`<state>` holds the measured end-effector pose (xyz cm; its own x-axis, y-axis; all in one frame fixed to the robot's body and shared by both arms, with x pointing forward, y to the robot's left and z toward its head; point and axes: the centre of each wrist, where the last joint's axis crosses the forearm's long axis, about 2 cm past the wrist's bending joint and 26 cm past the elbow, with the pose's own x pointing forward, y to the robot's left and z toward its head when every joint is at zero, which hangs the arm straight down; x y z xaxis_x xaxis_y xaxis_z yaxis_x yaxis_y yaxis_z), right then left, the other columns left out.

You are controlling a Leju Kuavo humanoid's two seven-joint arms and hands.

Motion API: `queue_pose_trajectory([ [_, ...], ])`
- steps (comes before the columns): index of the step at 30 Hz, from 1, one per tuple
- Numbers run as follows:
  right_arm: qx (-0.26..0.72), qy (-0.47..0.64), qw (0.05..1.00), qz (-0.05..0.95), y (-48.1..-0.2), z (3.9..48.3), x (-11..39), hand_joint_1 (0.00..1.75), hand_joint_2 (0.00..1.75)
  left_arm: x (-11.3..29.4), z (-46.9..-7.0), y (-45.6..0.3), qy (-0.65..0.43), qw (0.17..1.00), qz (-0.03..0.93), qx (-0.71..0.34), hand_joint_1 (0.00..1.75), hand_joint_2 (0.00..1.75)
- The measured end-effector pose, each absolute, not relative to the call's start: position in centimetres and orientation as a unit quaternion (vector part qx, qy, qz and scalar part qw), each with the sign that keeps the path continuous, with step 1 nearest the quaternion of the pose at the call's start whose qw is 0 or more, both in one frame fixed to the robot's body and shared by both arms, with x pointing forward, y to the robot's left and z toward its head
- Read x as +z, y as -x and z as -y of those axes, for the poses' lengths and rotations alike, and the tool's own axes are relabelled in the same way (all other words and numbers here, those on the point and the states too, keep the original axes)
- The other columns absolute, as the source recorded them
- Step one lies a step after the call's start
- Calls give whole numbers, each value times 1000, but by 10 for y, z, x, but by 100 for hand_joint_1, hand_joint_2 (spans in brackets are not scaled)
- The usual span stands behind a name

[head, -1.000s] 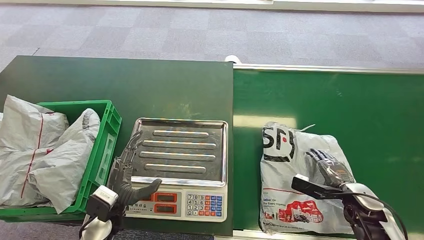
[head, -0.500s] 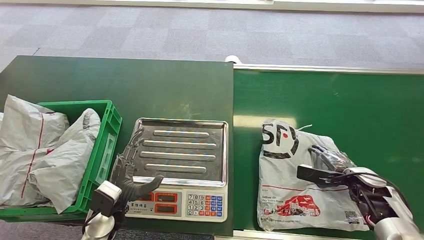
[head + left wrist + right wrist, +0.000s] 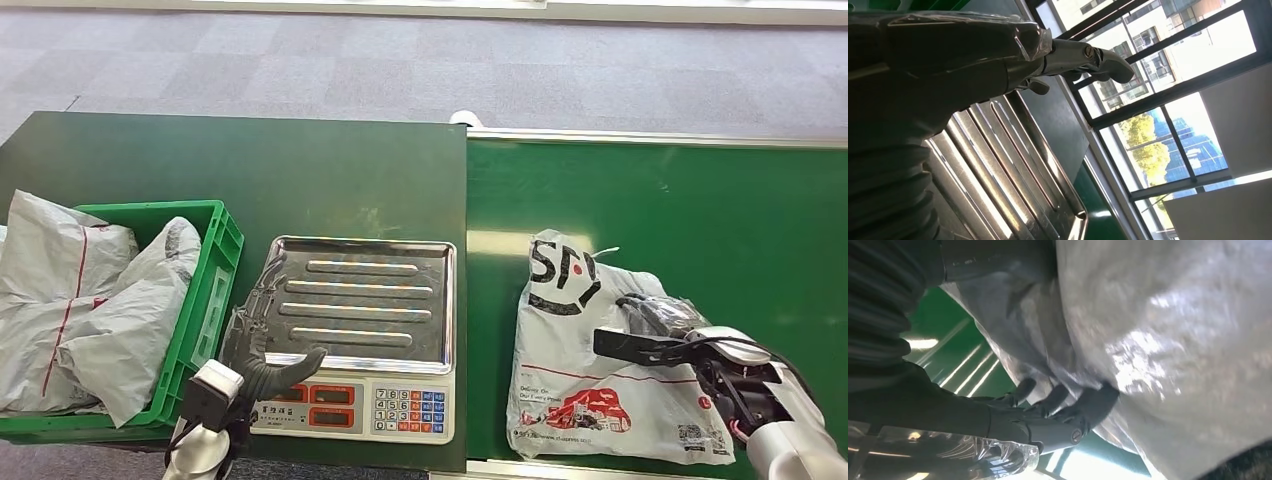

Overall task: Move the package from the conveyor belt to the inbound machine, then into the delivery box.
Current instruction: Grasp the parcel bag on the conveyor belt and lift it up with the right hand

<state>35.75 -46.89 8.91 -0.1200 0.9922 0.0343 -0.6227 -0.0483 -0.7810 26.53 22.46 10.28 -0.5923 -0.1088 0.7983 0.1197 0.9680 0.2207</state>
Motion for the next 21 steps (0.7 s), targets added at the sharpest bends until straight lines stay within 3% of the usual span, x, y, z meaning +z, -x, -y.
queue_pose_trajectory([
  [21, 659, 280, 592, 371, -365, 463, 94, 175, 175, 103, -225, -265, 9, 452, 882, -132, 0, 175],
])
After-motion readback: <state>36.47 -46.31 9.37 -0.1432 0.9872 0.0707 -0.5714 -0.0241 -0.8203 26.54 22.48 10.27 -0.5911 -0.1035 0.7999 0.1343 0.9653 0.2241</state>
